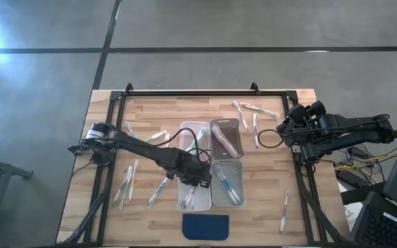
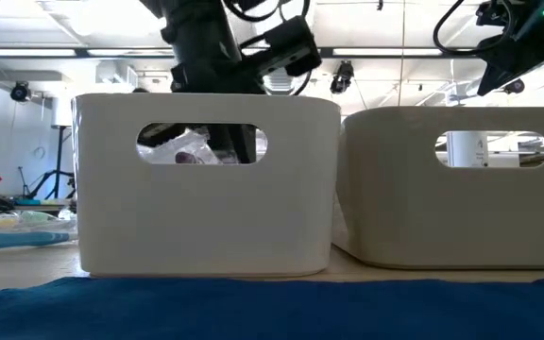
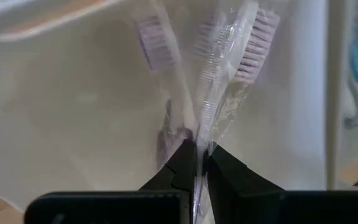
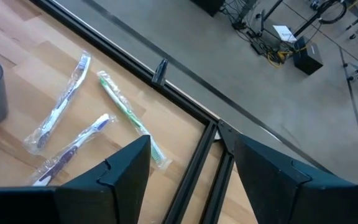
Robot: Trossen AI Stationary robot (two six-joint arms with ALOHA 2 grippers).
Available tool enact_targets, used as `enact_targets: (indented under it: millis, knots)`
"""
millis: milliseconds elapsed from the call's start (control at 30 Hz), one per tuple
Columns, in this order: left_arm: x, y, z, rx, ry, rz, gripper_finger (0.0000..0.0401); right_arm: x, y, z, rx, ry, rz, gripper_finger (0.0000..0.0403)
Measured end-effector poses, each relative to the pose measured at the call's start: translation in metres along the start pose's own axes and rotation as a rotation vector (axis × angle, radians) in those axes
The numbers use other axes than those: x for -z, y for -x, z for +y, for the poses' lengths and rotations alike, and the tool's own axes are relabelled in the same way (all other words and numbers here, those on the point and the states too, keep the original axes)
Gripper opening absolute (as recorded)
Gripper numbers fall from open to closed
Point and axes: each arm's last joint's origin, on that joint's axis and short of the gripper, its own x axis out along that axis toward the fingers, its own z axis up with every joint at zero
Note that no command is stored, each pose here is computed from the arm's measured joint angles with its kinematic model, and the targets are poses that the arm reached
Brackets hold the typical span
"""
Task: Pick & Place Toothbrushes
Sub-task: Put the violet toothbrush into the white bin, then put the orange toothbrush into the black bin
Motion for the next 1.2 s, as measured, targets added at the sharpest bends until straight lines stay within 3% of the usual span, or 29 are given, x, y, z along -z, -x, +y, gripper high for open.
enact_targets:
  millis: [300,800,1200]
  knots:
    - [-0.009,-0.002,0.002,0.021,-0.071,0.013,0.0041,0.000,0.000,0.000,0.000,0.000,0.000,0.0249]
    - [-0.008,0.003,0.001,0.050,-0.100,0.100,0.0193,0.000,0.000,0.000,0.001,0.000,-0.001,0.0263]
    - [-0.002,0.036,-0.005,0.136,-0.117,0.090,0.0206,0.000,0.000,0.000,0.001,0.003,-0.002,0.0230]
